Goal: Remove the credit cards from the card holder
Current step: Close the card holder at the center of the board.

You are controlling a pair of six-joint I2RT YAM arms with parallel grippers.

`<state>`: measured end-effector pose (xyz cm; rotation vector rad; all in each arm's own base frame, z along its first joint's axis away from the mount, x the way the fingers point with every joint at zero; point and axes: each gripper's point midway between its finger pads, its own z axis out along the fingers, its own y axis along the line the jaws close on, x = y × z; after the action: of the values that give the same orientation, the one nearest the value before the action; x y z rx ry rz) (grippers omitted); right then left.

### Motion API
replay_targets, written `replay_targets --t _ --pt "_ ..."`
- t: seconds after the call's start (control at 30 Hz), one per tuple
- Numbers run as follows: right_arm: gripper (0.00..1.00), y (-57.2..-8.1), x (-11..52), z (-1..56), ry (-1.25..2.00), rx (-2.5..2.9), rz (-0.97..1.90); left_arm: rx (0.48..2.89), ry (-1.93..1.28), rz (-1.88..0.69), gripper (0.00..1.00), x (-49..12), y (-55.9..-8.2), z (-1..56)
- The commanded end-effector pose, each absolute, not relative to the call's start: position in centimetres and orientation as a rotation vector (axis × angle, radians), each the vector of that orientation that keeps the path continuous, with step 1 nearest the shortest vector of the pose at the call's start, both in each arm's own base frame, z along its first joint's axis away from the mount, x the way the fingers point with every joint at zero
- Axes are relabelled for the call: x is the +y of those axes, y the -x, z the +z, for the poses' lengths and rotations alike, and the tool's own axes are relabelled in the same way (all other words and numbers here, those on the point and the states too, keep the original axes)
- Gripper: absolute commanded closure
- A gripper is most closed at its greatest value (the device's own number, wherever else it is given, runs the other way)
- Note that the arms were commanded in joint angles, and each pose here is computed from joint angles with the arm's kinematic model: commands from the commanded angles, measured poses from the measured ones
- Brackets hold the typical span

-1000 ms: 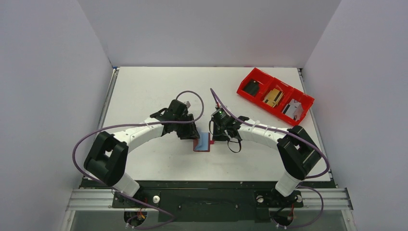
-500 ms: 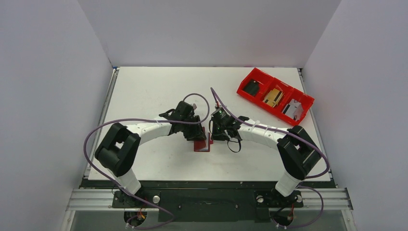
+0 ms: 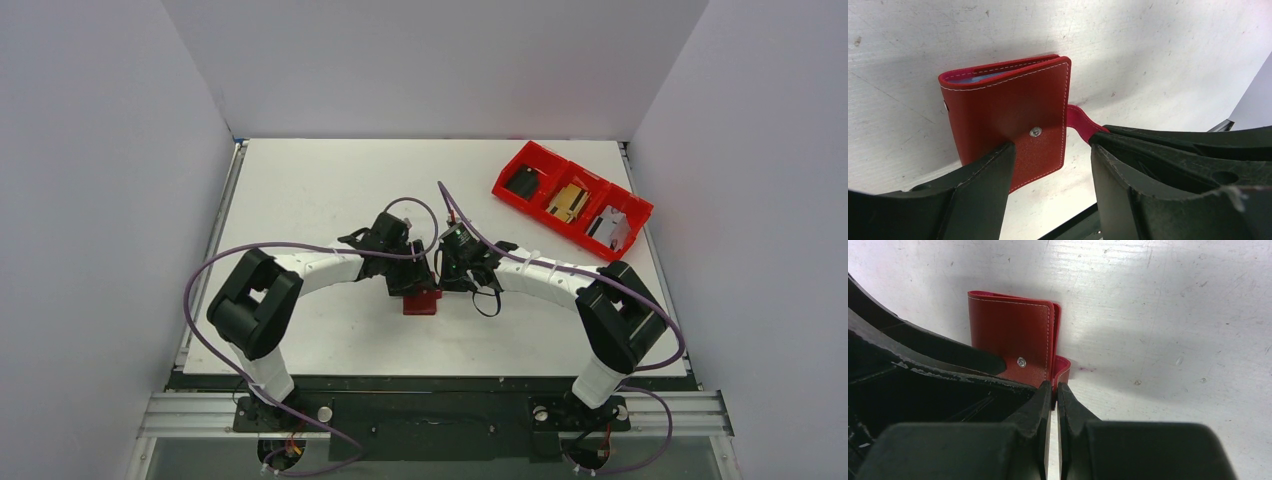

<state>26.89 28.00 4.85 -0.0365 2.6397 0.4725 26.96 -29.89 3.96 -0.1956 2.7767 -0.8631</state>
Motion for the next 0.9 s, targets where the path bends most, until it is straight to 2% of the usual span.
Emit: replay_targets --t 0.0,0.37,0.43,0.63,0.87 --pt "1.0 -27.4 28.7 5.7 0.033 2.596 0.521 2.782 0.232 -0.779 0.44 -29.5 -27.6 2.6" --pt "1.0 -28.3 29.7 7.0 0.022 2.573 0.571 2.679 0.16 -0.798 0.4 -29.7 -29.2 7.7" --pt "0.97 -28.4 29.7 7.0 0.022 2.574 0.572 2.662 0.151 -0.786 0.39 -29.5 -29.5 8.6" --pt "0.76 -28.7 29.7 7.5 0.002 2.564 0.586 2.629 0.155 -0.758 0.38 -28.1 -30.1 10.5" --pt "0.67 -29.3 29.9 8.8 -0.021 2.533 0.615 2.604 0.18 -0.714 0.38 -25.5 -30.9 11.3"
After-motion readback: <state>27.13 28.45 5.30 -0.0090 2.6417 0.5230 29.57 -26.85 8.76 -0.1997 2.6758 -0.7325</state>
